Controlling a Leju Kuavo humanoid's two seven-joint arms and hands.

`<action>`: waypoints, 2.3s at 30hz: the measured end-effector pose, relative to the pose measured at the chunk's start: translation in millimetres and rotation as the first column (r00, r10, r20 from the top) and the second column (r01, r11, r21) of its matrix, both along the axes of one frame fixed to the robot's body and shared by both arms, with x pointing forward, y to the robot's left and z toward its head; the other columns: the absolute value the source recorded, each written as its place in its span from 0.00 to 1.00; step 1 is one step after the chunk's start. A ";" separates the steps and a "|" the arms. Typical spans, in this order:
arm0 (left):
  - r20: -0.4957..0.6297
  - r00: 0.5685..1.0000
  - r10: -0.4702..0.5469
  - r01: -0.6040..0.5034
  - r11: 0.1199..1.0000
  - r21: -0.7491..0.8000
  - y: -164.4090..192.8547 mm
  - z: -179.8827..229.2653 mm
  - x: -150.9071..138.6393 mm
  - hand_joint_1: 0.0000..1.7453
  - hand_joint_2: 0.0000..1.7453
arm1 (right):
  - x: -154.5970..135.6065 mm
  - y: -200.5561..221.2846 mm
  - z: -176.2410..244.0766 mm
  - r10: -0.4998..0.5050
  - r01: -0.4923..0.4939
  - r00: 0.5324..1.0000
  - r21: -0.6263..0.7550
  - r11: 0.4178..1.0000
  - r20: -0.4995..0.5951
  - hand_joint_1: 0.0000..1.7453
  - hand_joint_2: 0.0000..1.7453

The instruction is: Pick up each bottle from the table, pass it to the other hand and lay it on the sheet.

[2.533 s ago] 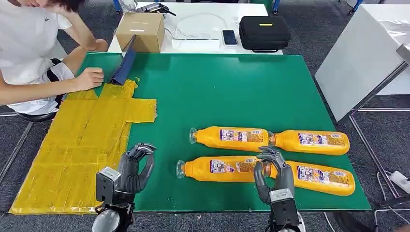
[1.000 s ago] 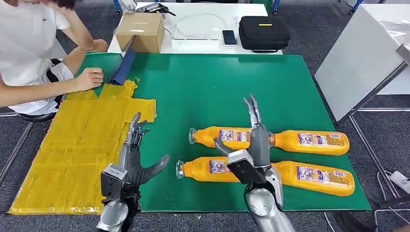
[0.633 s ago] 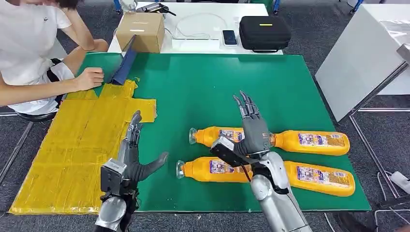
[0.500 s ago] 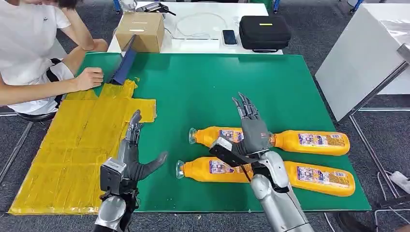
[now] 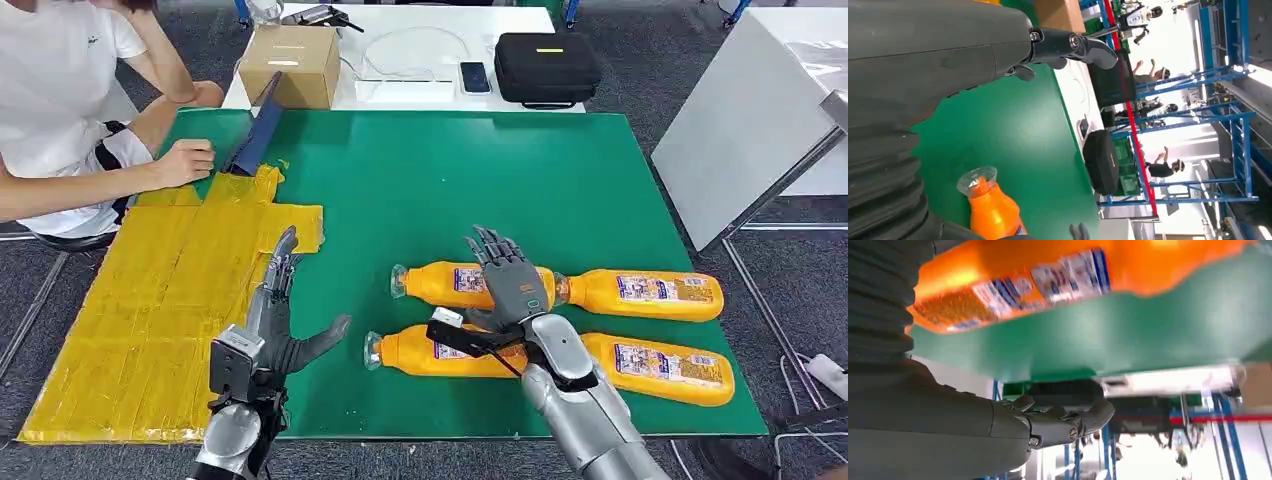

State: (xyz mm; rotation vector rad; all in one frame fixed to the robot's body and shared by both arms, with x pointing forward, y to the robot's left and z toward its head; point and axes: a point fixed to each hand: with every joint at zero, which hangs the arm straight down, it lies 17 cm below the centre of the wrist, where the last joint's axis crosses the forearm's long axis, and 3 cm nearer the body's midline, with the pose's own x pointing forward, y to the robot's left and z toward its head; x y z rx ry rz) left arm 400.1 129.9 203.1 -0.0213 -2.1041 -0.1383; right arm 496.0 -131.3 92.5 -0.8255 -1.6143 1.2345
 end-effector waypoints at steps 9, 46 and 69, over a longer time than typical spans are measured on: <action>-0.005 1.000 -0.015 0.015 1.000 -0.002 -2.6 -1.6 -0.2 0.00 1.00 | 16.0 -23.5 -26.7 -0.065 0.059 0.997 -0.121 0.991 -0.048 0.00 1.00; -0.044 0.997 -0.068 0.068 0.998 -0.013 -15.3 -15.3 11.1 0.00 1.00 | 36.2 -88.4 -72.6 -0.147 0.112 0.964 -0.164 0.980 -0.220 0.00 1.00; -0.049 0.996 -0.070 0.069 0.998 -0.012 -16.0 -17.8 11.3 0.00 1.00 | 37.3 -93.6 -75.2 -0.159 0.122 0.960 -0.168 0.978 -0.230 0.00 1.00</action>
